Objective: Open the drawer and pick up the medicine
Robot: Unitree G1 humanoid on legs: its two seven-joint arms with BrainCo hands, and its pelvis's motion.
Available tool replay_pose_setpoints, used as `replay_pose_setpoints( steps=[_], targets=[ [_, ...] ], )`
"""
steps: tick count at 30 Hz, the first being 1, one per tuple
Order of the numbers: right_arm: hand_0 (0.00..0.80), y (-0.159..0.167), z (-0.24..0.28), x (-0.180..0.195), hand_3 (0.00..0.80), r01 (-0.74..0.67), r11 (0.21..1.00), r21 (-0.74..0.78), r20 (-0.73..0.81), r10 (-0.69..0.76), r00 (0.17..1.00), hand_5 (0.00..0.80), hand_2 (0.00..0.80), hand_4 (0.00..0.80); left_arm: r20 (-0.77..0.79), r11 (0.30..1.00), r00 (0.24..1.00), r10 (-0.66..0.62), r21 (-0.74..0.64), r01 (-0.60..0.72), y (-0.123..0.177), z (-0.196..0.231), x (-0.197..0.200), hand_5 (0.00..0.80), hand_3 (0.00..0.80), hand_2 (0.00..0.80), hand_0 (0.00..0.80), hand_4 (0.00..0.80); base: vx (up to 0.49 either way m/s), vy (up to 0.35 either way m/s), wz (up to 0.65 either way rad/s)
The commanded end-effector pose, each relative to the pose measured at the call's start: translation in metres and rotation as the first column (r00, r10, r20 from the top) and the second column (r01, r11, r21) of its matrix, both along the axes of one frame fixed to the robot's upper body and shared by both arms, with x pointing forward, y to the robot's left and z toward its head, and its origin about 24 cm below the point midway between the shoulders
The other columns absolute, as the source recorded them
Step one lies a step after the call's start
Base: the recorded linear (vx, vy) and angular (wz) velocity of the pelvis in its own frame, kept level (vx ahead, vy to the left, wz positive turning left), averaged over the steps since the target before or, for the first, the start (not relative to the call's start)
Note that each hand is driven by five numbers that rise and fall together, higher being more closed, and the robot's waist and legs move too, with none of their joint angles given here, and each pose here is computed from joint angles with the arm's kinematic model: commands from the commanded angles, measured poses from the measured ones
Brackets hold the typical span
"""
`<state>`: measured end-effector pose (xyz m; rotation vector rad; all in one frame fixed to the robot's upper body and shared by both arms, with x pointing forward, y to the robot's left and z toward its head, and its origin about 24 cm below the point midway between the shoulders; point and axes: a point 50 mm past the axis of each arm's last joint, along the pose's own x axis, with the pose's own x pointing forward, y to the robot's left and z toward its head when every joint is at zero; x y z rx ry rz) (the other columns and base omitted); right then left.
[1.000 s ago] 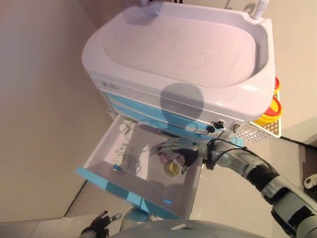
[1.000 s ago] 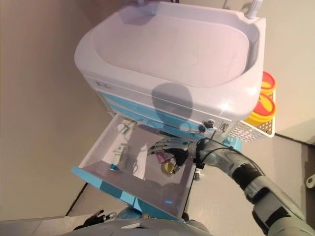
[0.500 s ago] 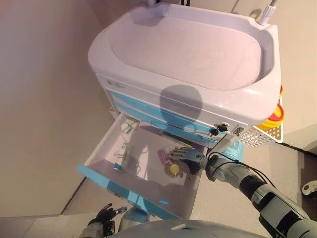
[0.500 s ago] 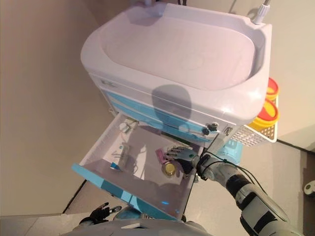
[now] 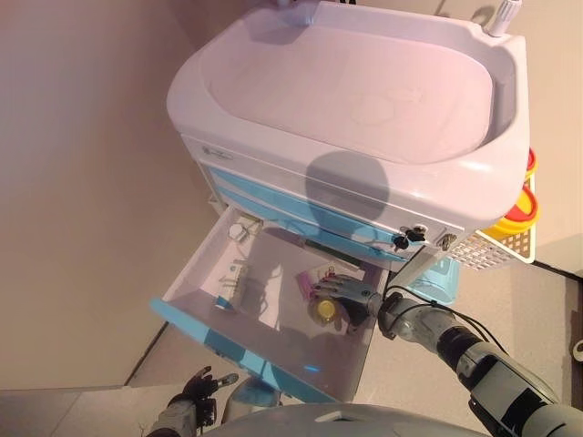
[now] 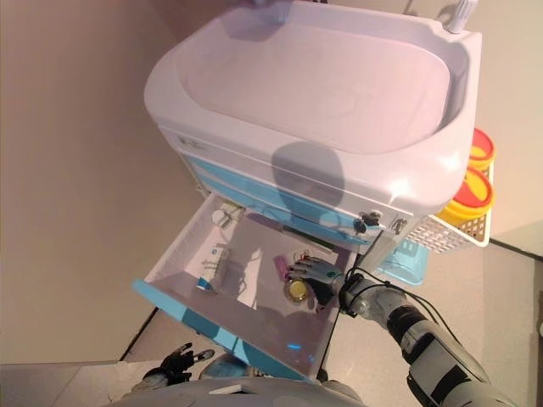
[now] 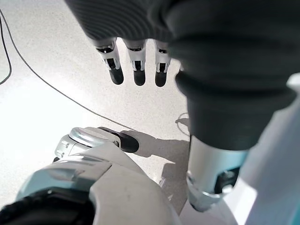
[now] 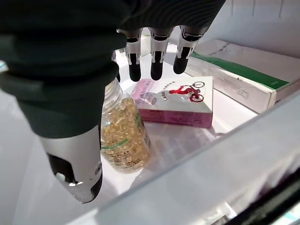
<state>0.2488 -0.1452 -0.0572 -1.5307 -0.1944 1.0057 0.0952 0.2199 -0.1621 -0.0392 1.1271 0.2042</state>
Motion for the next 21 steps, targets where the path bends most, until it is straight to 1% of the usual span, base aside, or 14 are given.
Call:
replay_pose_setpoints(
  steps=[1, 11, 21],
  targets=[
    [0.0, 0.0141, 0.0068, 0.0001, 0.0, -0.036, 0.995, 0.089, 0.037, 0.033, 0.999, 0.0, 0.0, 0.0, 0.014, 0.998, 0.998, -0.053, -0.015, 0.053, -0.0134, -0.0003, 0.0105, 0.0, 0.0, 0.0, 0.0, 0.0, 0.0, 0.0, 0.0],
    [0.0, 0.018, 0.0082, -0.0027, 0.0, -0.038, 0.988, 0.152, 0.064, 0.029, 0.998, 0.0, 0.0, 0.0, 0.012, 0.998, 0.998, -0.061, -0.021, 0.061, -0.0156, -0.0012, 0.0076, 0.0, 0.0, 0.0, 0.0, 0.0, 0.0, 0.0, 0.0],
    [0.0, 0.0198, 0.0053, -0.0049, 0.0, -0.019, 0.985, 0.169, 0.069, 0.007, 0.998, 0.0, 0.0, 0.0, -0.004, 0.998, 0.998, -0.066, -0.024, 0.066, -0.017, -0.0029, 0.0014, 0.0, 0.0, 0.0, 0.0, 0.0, 0.002, 0.001, 0.0]
  ],
)
